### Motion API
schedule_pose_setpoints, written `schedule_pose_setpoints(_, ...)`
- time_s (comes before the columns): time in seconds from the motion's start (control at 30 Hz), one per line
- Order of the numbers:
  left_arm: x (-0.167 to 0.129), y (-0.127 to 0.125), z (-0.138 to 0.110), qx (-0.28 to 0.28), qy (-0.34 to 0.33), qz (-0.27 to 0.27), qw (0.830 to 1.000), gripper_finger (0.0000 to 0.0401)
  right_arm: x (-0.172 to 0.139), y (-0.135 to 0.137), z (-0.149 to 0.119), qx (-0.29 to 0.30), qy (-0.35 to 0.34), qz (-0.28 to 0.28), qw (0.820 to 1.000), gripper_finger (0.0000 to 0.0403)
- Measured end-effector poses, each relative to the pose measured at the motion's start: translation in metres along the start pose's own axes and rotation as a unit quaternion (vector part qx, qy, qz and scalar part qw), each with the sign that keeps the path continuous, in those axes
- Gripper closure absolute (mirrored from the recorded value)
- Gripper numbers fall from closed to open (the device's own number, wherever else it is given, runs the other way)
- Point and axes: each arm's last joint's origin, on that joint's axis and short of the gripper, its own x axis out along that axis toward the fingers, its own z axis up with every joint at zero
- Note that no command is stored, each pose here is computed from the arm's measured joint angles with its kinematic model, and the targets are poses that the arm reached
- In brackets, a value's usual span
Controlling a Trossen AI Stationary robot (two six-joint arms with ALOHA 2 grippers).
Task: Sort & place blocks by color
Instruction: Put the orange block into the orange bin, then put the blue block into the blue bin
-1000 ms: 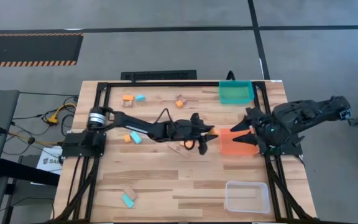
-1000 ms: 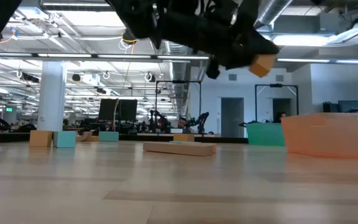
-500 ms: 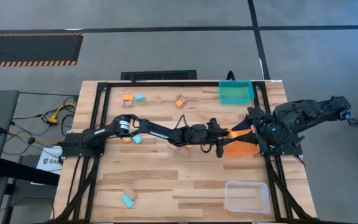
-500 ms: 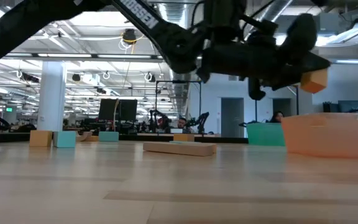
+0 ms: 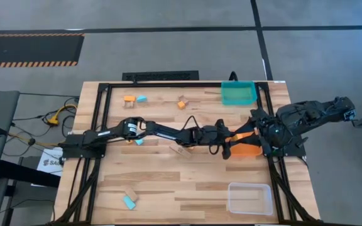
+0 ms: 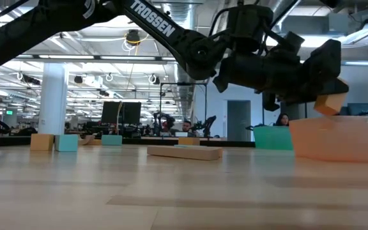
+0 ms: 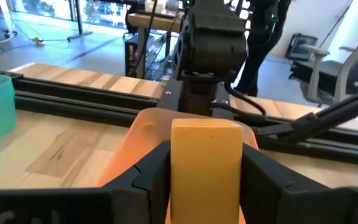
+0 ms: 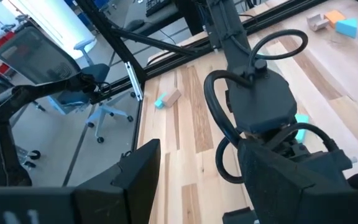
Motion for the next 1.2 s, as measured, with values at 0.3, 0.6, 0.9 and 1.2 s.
schedule_pose_setpoints(0.3,0.0,0.001,0.0,0.005,0.001,0.012,1.0,0.0167,0.0,0.0,-0.001,-0.001,0.004,-0.002,1.0,0.0163)
schedule_pose_setpoints(0.6,-0.014,0.0,0.024,0.044,0.082,0.022,0.995,0.0155,0.0,0.0,-0.001,-0.004,0.003,0.0,1.0,0.0163)
schedule_pose_setpoints(0.9,-0.067,-0.002,0.097,0.109,0.191,0.052,0.974,0.0154,0.0,-0.001,-0.001,-0.025,0.003,-0.004,1.0,0.0163)
schedule_pose_setpoints(1.2,-0.13,0.019,0.123,0.144,0.382,0.063,0.911,0.0154,0.001,-0.008,0.004,-0.048,-0.012,-0.033,0.998,0.0163)
